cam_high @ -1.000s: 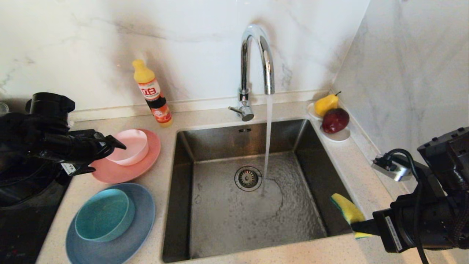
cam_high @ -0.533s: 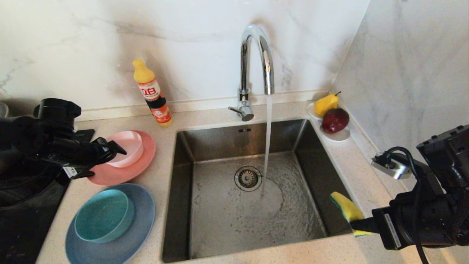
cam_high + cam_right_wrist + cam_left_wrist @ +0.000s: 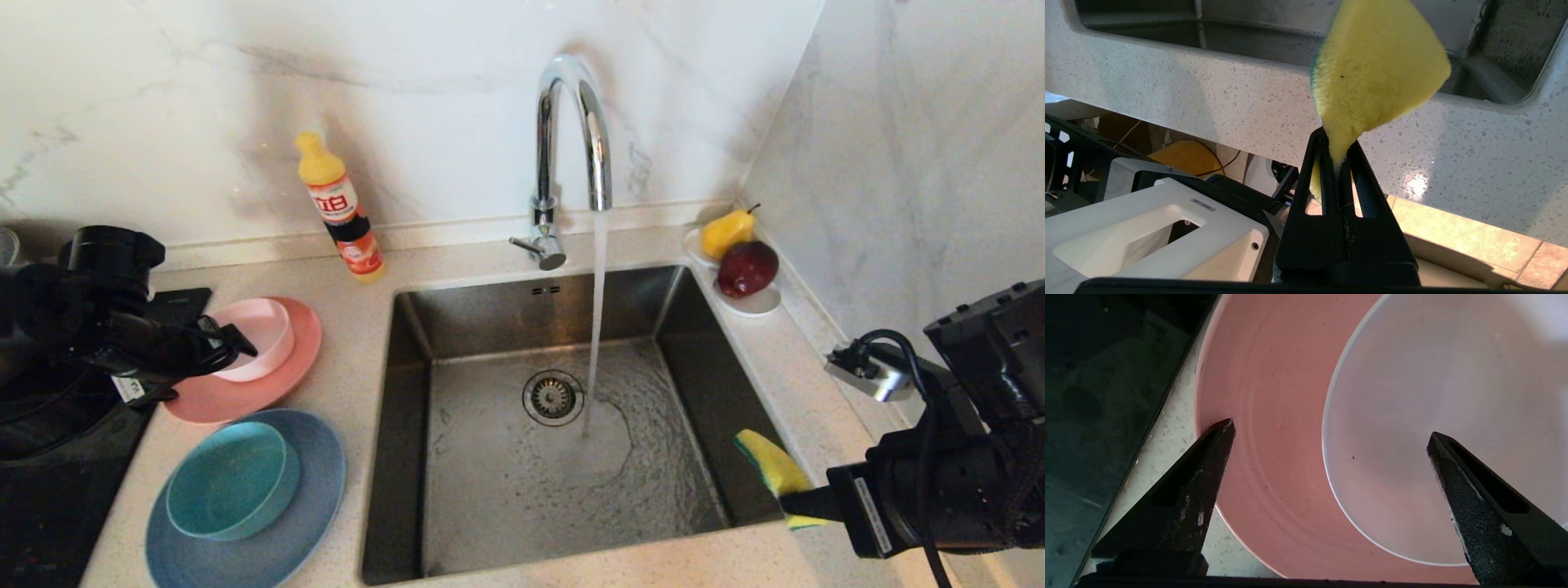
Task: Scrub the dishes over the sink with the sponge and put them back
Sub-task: Pick up a bowl and the sponge
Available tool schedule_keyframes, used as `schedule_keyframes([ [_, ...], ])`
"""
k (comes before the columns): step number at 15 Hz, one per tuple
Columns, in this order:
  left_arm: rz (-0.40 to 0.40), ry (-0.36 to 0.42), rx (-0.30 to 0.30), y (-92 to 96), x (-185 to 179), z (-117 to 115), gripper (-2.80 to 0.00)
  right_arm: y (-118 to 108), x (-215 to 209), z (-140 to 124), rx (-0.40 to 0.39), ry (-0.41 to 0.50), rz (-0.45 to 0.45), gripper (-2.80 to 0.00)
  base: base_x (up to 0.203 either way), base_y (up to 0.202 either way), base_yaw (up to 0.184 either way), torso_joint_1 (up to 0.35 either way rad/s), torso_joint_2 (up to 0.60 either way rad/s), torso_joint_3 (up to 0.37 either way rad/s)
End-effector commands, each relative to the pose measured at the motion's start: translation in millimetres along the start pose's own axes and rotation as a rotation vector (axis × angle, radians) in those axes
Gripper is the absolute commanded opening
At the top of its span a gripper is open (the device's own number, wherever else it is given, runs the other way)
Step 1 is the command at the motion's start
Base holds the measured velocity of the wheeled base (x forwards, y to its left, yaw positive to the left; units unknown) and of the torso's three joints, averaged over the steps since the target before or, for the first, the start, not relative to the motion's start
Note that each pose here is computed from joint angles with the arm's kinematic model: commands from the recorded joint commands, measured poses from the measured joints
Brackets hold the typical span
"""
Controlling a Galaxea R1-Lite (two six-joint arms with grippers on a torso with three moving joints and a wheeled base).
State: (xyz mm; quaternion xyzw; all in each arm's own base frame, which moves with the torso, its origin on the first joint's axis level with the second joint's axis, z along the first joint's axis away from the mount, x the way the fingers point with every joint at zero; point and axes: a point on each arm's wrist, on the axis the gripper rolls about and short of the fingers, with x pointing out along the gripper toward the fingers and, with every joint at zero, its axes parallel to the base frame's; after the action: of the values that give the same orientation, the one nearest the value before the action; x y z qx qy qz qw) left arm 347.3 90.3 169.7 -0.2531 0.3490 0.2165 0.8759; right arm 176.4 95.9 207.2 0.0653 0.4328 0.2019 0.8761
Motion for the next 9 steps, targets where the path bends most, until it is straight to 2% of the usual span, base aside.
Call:
schedule_keyframes([
  [1,0.001,-0.002,-0.009,1.4,-2,1,0.0,0,1,1,0.002,0.004,0.0,-2.8,0.0,0.0,0.0,0.0,0.0,0.0],
  [5,0.002,-0.001,-0.017,1.6,-1,1,0.0,0,2,1,0.002,0.005,-0.002,-2.8,0.0,0.0,0.0,0.0,0.0,0.0],
  [6,0.007,-0.004,-0.023,4.3,-1,3,-2.8,0,1,1,0.0,0.002,0.001,-2.8,0.0,0.0,0.0,0.0,0.0,0.0],
  [9,0.027,-0.015,-0.035,13.8,-1,8,-2.8,1,2,1,-0.001,0.005,-0.001,-2.8,0.0,0.0,0.0,0.0,0.0,0.0],
])
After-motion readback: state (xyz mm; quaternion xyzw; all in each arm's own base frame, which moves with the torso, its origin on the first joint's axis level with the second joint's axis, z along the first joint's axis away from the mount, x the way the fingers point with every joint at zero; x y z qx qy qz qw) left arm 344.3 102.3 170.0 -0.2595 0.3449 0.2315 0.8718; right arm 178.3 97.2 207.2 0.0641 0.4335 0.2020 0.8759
